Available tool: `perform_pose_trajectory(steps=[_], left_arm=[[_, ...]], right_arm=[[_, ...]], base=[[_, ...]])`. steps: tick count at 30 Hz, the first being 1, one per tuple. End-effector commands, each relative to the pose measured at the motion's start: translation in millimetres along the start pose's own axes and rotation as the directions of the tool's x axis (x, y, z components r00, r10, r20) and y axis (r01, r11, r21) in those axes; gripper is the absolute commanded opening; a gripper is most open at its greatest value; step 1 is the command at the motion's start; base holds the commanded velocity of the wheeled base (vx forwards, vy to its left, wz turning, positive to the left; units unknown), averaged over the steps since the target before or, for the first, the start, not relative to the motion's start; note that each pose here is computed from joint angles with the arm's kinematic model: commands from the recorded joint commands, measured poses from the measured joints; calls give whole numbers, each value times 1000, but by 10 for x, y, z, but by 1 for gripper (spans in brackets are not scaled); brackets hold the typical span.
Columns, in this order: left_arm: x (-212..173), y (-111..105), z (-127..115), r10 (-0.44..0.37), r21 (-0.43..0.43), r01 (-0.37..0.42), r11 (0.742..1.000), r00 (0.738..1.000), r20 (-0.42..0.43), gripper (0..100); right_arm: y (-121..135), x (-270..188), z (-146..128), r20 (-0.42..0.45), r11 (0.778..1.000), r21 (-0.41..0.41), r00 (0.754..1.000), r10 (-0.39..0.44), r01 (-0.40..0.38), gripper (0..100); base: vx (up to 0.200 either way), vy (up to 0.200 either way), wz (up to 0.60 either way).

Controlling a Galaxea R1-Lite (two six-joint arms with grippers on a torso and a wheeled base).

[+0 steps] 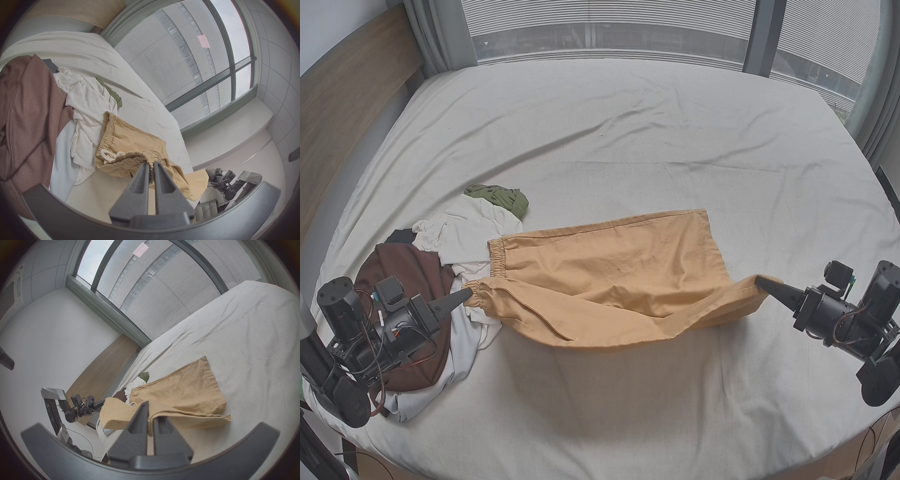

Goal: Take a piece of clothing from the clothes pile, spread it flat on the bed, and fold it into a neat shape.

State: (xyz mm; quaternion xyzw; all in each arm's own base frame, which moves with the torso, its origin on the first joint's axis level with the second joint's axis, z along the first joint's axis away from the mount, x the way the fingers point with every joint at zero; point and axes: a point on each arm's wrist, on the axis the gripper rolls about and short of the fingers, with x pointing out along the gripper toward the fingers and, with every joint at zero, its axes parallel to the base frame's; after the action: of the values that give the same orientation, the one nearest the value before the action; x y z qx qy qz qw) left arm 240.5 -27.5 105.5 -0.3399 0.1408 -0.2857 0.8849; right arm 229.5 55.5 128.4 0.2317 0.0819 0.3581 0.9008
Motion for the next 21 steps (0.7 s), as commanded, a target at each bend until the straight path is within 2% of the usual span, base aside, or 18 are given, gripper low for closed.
perform_pose_trajectory(steps=[1,5,21], left_arm=[[5,15,-13,5,-6,-5,1000,1000,-6,0],[15,28,-26,8,-10,-8,1000,1000,-12,0],[21,-7,-19,-5,-7,5,1000,1000,-9,0]], right_arm=[[64,-7,91,36,1000,-21,999,24,-23,0],[108,9,163,63,999,-18,997,46,-45,0],[91,77,213,78,998,-30,995,55,-53,0]], base=[[0,0,0],[0,0,0],[0,0,0]])
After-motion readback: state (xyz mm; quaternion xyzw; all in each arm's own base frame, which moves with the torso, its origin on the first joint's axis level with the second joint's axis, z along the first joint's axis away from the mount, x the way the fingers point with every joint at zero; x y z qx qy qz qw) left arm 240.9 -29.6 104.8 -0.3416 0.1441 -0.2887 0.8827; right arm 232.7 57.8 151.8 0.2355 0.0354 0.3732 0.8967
